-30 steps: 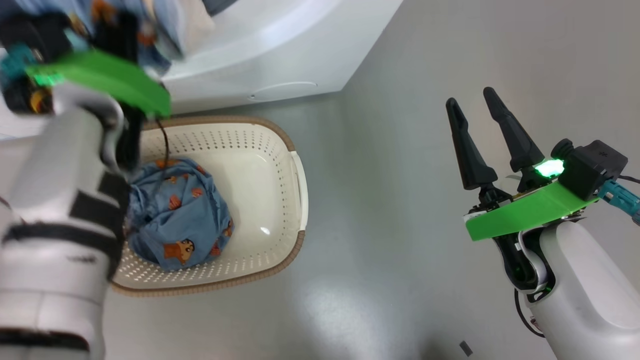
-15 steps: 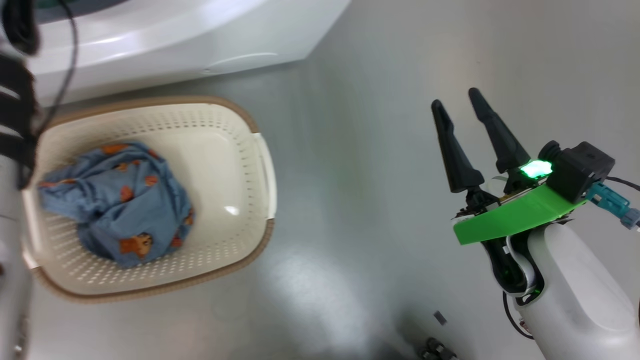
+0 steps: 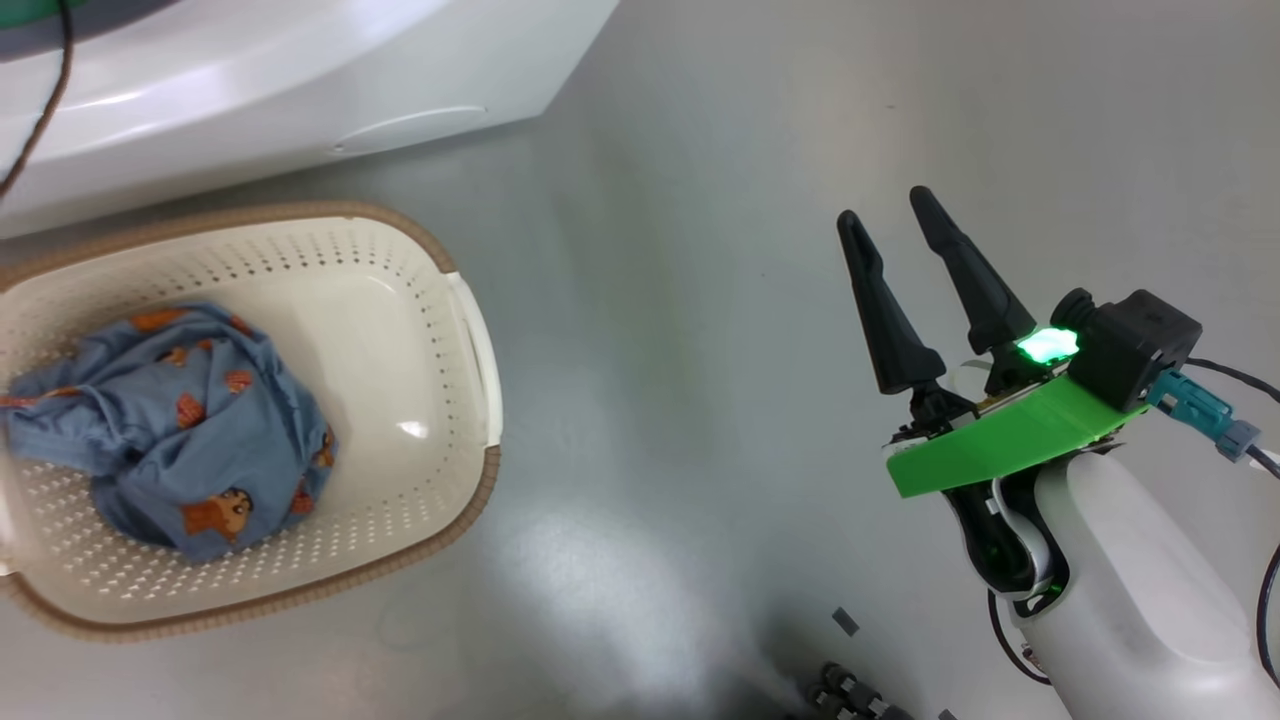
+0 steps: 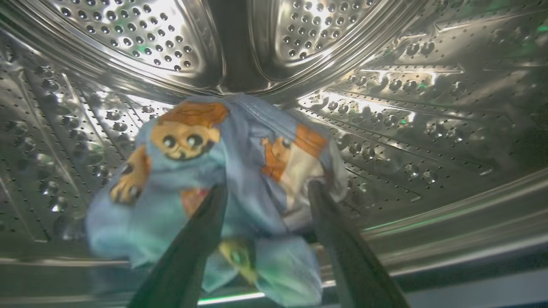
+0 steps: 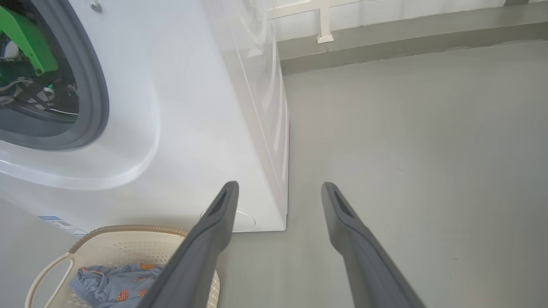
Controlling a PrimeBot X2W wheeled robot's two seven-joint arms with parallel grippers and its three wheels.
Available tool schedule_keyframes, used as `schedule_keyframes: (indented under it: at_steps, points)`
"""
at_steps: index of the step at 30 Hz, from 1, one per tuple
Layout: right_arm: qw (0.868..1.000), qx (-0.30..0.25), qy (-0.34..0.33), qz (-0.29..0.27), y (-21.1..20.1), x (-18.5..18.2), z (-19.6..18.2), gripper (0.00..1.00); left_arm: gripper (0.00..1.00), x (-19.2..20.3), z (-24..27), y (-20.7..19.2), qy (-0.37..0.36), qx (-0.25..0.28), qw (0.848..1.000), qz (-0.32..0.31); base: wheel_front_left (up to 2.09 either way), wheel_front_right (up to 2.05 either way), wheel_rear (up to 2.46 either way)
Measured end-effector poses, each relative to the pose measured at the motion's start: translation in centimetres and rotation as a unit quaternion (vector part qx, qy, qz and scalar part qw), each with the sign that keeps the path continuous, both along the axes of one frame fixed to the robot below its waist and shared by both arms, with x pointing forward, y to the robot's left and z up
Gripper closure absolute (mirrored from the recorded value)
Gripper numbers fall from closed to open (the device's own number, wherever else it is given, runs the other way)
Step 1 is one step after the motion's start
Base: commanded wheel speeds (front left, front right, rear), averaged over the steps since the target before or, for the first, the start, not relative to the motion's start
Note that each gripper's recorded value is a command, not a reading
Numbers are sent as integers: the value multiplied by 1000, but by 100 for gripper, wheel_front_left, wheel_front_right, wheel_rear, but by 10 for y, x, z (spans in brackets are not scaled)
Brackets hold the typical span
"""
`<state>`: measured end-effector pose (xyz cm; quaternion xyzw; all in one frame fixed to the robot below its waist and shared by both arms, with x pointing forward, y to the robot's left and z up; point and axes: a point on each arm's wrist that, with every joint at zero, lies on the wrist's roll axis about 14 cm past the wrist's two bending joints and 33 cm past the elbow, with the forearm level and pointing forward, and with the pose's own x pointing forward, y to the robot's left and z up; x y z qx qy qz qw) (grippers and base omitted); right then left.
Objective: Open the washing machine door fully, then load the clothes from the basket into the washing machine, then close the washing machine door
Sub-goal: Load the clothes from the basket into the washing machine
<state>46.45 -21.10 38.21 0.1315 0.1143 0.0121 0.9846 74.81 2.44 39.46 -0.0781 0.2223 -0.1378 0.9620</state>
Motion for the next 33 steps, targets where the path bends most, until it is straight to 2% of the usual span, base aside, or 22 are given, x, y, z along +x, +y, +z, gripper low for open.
schedule_keyframes:
  at_steps: [3, 8, 18, 33]
  points:
    - [1000, 4, -4, 3, 3, 3, 1, 0, 0, -3, 5, 1, 1, -11, 1000, -2, 0, 0, 0]
    - [1000, 9, -12, 12, 9, 9, 4, 0, 0, -6, 18, 9, -39, -33, 999, 10, 0, 0, 0]
    - [999, 8, -38, 36, 18, 17, 23, 0, 0, -49, 15, 20, -59, -61, 996, 20, 0, 0, 0]
    - [995, 10, -86, 59, 32, 10, 68, 0, 0, -108, 49, 49, -99, -55, 993, 32, 0, 0, 0]
